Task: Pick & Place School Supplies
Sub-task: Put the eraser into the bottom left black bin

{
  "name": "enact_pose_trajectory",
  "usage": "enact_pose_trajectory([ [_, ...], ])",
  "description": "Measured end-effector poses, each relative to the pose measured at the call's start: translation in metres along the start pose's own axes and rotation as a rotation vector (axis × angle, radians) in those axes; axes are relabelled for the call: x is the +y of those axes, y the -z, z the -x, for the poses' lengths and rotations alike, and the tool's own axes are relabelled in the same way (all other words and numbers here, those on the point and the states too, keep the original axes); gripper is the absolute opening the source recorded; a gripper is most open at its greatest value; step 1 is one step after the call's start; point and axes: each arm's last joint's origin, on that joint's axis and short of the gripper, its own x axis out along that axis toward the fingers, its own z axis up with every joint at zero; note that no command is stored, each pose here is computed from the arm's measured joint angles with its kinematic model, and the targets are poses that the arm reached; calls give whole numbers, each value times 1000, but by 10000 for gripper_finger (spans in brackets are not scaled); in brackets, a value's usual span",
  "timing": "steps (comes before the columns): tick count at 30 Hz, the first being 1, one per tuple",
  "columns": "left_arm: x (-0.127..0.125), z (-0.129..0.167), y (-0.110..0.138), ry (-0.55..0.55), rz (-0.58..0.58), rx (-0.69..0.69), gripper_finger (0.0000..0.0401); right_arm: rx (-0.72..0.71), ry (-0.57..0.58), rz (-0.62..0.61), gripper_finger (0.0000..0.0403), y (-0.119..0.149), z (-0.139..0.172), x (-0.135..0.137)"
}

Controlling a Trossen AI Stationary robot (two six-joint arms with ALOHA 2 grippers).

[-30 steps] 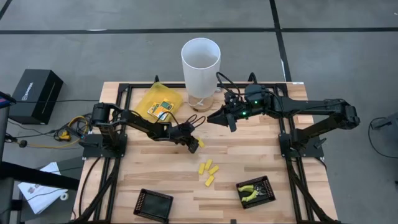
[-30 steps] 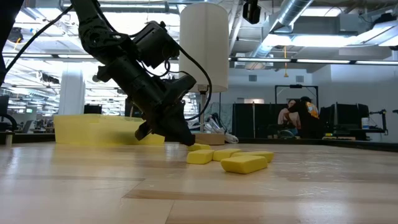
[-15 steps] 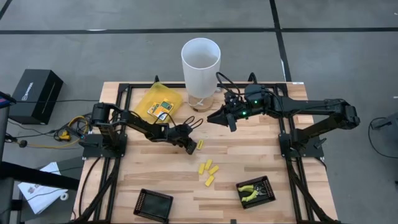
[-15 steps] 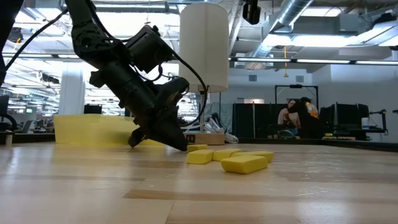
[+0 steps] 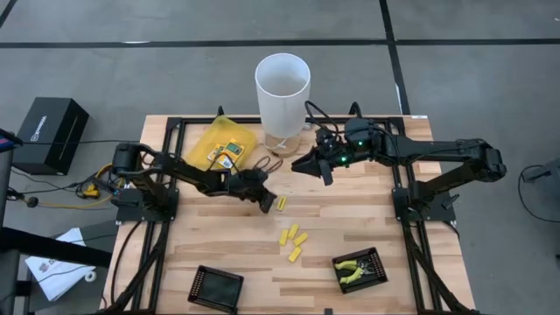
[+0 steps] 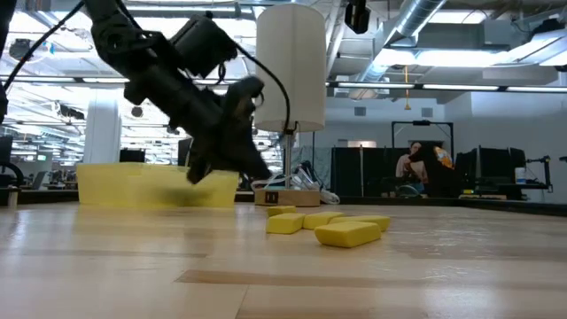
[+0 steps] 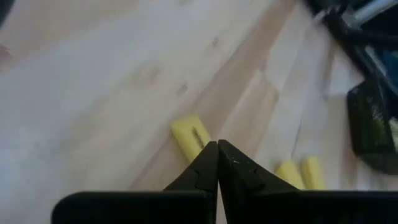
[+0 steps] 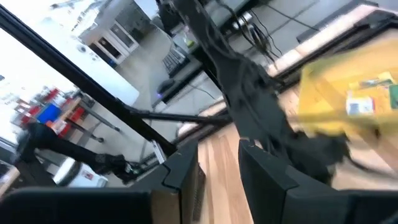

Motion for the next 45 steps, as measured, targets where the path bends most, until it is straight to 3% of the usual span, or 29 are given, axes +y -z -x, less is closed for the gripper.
enact_pose_trajectory([
  [7, -8, 20, -20, 54, -24, -88, 0, 257, 335, 46, 78, 47, -18, -15],
  [11, -13, 33, -27, 72, -48, -132, 0, 335, 404, 75, 66, 71, -40, -28],
  [18, -18, 65, -44, 41, -49, -232, 0, 323, 478, -30, 56, 112, -78, -66],
  [23, -11, 90, -55, -20, -68, -255, 0, 290, 478, -40, 6, 117, -90, -77],
  [29, 0, 126, -67, -71, -91, -305, 0, 362, 517, -56, 2, 135, -96, -85],
  [35, 11, 154, -75, -114, -77, -358, 0, 386, 484, -112, 0, 163, -116, -90],
  [45, 15, 162, -76, -134, -77, -360, 0, 367, 456, -147, 0, 170, -128, -99],
])
